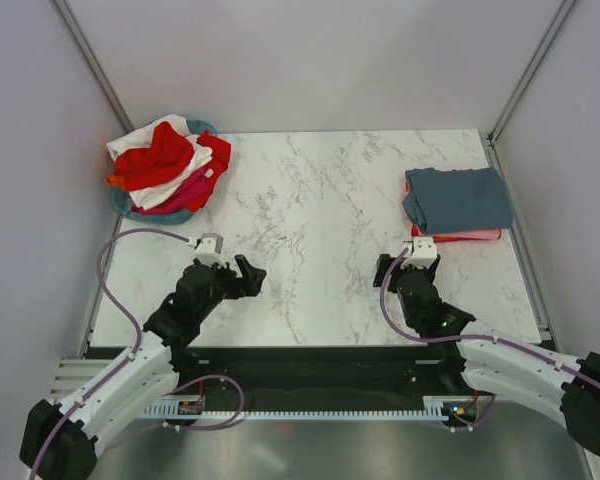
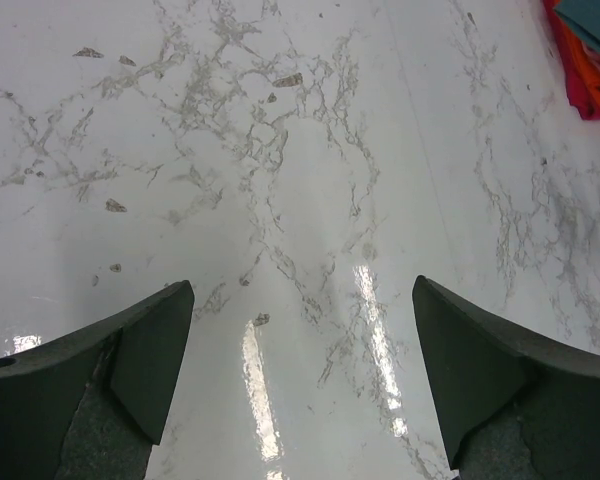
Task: Fold and stack the t-shirts
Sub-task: Grab the tshirt from the pile
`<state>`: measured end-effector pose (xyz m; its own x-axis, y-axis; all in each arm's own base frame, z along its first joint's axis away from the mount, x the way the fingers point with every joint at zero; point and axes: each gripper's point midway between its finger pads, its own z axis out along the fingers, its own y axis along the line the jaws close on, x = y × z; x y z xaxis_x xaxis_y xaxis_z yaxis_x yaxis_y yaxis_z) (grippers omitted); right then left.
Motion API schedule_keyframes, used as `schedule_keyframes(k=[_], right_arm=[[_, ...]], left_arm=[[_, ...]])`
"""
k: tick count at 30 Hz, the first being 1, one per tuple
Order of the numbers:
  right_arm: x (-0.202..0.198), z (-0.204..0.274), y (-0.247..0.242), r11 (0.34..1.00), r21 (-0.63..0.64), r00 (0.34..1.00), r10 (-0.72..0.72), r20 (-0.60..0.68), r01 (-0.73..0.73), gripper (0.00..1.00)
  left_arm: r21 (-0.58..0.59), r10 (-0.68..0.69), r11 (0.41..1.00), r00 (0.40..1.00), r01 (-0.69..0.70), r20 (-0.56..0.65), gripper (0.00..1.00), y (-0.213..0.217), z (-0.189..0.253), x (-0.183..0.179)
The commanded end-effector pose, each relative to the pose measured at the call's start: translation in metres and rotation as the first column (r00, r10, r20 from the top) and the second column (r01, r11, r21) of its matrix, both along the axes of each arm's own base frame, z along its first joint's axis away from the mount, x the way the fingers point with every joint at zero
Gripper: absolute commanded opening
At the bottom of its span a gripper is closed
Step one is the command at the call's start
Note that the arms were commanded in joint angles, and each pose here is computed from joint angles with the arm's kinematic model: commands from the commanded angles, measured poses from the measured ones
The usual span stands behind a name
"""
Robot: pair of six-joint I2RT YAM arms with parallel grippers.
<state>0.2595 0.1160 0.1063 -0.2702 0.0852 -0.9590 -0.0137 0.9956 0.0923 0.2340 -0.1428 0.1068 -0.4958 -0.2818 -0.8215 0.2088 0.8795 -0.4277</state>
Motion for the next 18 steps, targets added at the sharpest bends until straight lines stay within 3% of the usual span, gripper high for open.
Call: schedule_keyframes(k=[1,5,9,11,14,18], right_arm=[[0.008,0.025,0.006,0.998,0.067,0.998,-0.014,0.055,0.01,0.9],[0.008,0.023,0.006,0.998,0.064,0.998,-0.017,0.054,0.013,0.9],[0.01,0.025,-0.007,0.991,0.063,0.992,-0.12,0.04,0.117,0.92],[0.011,0.031,-0.006,0.989,0.091,0.991,-0.125,0.054,0.12,0.98],[0.014,0.044,0.011,0.985,0.163,0.995,-0.062,0.083,0.047,0.98],[0.032,0.065,0.036,0.98,0.196,0.995,-0.039,0.087,0.021,0.98]], left_arm=[[-0.014,0.01,1.0,0.999,-0.009,0.047,0.98,0.0,0.01,0.006],[-0.017,0.015,1.0,0.999,-0.014,0.049,0.98,0.001,0.011,0.006],[-0.005,-0.007,1.0,0.999,0.007,0.032,0.97,-0.002,0.006,0.005],[0.012,0.001,1.0,1.0,-0.002,0.017,0.99,-0.001,0.006,0.007],[0.062,0.063,0.996,0.996,-0.06,-0.058,1.0,0.008,0.0,0.009],[-0.037,0.164,0.985,0.978,-0.17,-0.132,1.0,0.01,-0.003,0.01]])
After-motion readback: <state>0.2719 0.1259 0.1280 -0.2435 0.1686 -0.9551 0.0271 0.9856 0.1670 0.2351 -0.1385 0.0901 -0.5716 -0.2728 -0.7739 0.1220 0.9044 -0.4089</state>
